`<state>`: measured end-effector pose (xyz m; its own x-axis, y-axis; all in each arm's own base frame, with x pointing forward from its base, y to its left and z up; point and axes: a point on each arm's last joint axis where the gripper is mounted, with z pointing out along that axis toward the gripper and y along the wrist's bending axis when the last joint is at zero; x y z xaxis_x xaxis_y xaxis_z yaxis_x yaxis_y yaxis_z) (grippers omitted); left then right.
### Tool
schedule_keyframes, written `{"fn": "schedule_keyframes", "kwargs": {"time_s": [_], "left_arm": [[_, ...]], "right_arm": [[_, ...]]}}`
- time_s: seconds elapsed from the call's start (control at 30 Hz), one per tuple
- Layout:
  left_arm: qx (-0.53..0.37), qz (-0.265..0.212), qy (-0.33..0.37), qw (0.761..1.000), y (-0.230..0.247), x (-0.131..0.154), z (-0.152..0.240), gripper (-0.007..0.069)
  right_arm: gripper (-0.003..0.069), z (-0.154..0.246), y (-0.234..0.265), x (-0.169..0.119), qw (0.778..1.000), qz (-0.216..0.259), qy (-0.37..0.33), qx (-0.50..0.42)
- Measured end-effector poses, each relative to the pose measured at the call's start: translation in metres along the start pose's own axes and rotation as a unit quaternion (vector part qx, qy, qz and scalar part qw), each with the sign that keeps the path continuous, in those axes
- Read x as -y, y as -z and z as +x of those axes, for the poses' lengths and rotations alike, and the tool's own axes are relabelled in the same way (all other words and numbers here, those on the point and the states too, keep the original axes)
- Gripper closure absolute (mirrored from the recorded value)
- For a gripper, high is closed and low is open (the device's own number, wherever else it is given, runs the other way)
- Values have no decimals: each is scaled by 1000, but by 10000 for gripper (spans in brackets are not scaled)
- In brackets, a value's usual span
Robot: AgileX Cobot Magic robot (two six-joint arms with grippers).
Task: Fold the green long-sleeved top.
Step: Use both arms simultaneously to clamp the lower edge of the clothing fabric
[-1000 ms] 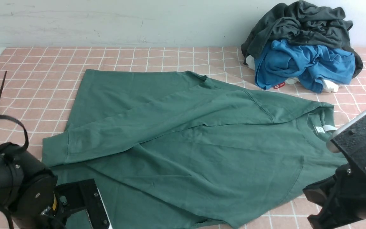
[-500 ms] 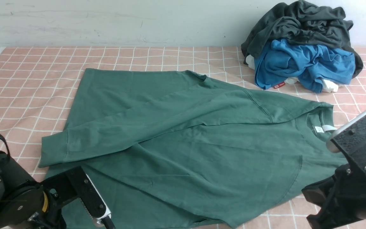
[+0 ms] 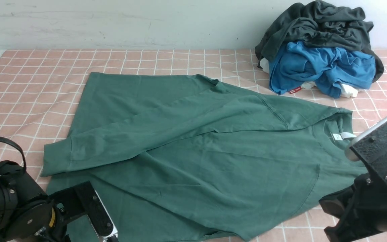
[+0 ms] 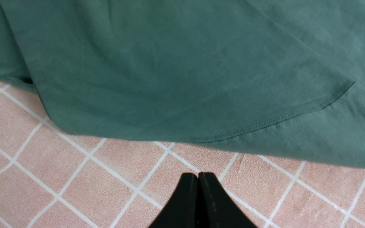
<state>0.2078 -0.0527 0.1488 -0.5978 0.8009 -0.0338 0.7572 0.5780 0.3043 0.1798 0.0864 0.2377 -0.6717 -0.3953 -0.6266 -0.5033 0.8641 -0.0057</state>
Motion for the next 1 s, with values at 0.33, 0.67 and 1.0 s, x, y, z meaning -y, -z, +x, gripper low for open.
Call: {"fn": "schedule_keyframes", "kwargs": {"time_s": [0.33,0.67,1.0], "left_arm": [[37,-31,21,999,19,-5,2,522],[54,30,118,991,25,5,1,619],[27,17,216,976,36,-6,-1,619]], "right_arm": [[669,0,0,0,1000,0,0,-1],[669,0,0,0,995,0,104,1],[573,-19,-25,5,954,-1,300,-20]]}}
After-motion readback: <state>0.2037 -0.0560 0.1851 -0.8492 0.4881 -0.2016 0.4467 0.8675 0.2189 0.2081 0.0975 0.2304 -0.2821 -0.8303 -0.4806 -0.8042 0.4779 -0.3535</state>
